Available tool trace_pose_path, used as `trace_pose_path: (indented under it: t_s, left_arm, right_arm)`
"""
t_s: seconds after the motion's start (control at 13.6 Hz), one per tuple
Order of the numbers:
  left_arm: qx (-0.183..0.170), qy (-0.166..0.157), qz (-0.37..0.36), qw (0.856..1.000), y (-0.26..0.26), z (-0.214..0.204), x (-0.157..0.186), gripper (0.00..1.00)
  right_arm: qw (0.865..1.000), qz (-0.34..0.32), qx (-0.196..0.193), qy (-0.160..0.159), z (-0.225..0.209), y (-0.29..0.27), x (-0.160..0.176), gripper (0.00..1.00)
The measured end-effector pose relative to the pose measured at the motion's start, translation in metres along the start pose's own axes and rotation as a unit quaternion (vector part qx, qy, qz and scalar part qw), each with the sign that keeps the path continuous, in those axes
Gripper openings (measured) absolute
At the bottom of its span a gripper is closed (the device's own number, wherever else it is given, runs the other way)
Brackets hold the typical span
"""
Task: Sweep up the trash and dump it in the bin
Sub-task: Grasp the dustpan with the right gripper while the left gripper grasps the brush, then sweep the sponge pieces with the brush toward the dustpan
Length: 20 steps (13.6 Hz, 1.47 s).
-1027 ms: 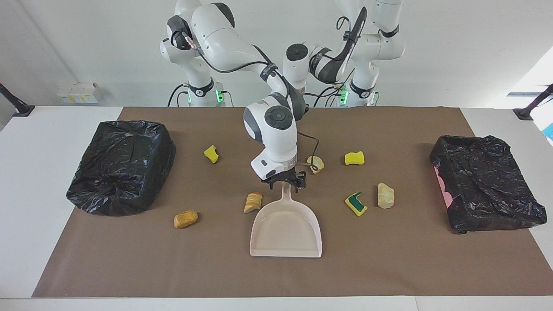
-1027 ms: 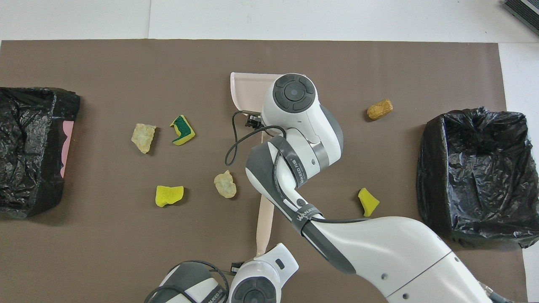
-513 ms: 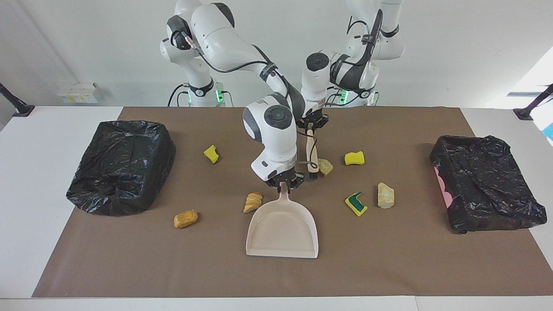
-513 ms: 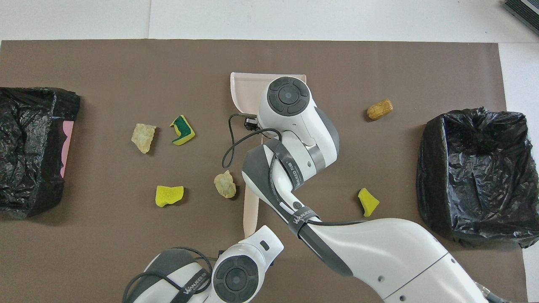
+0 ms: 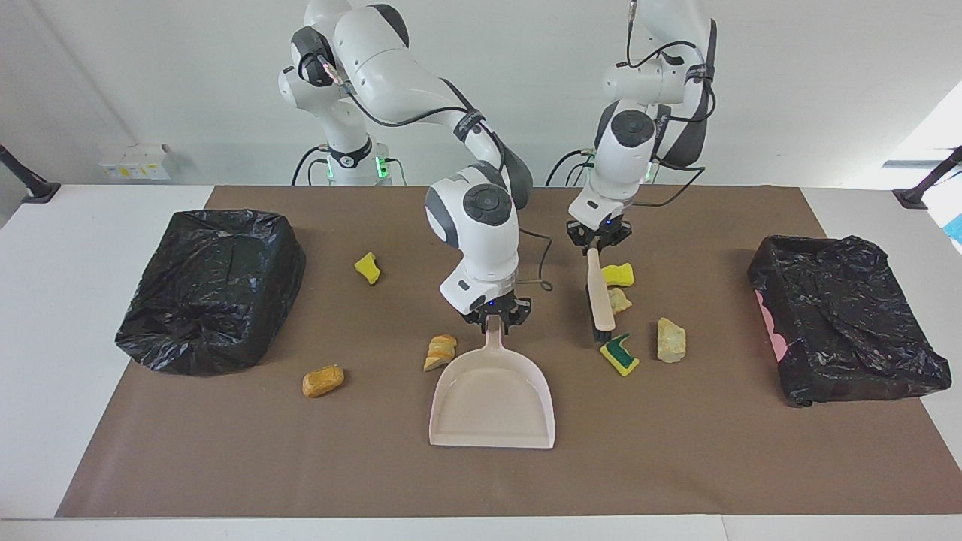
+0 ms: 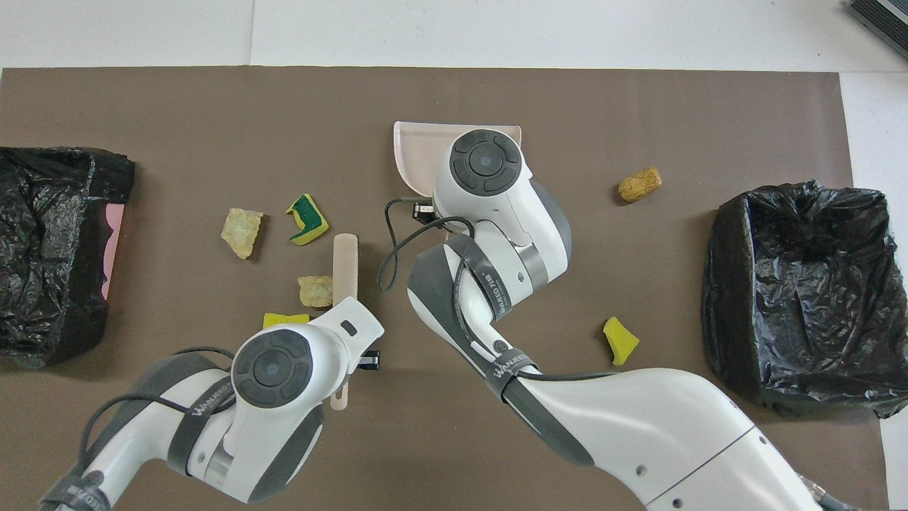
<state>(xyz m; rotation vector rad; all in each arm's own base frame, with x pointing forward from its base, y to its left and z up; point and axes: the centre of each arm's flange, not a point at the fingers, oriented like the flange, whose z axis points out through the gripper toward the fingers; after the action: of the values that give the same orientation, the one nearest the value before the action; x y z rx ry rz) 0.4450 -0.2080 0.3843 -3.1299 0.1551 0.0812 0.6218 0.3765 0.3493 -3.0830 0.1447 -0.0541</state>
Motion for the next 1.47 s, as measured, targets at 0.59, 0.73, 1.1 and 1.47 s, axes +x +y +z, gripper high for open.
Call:
trace_pose_path:
  t_s: [0.59,0.73,1.1,1.47]
  left_arm:
    - [-0.018,-0.012,-0.037,0.999,-0.132,-0.038,0.047,0.26]
    - [-0.003,-0.023,-0.041,0.999,-0.156,-0.026,0.051,0.26]
    - [0.002,-0.043,-0.053,0.998,-0.181,-0.005,0.054,0.26]
    - [0.002,-0.075,-0.015,0.997,-0.169,0.024,0.040,0.26]
  right_arm:
    - [0.996,-0.092,-0.006,-0.006,-0.040,0.005,-0.015,0.31]
    - [0.990,-0.143,-0.010,-0.010,-0.058,0.013,-0.016,0.31]
    - [0.951,-0.305,-0.023,-0.043,-0.106,0.066,-0.006,0.31]
    - [0.871,-0.481,-0.022,-0.100,-0.133,0.094,-0.019,0.31]
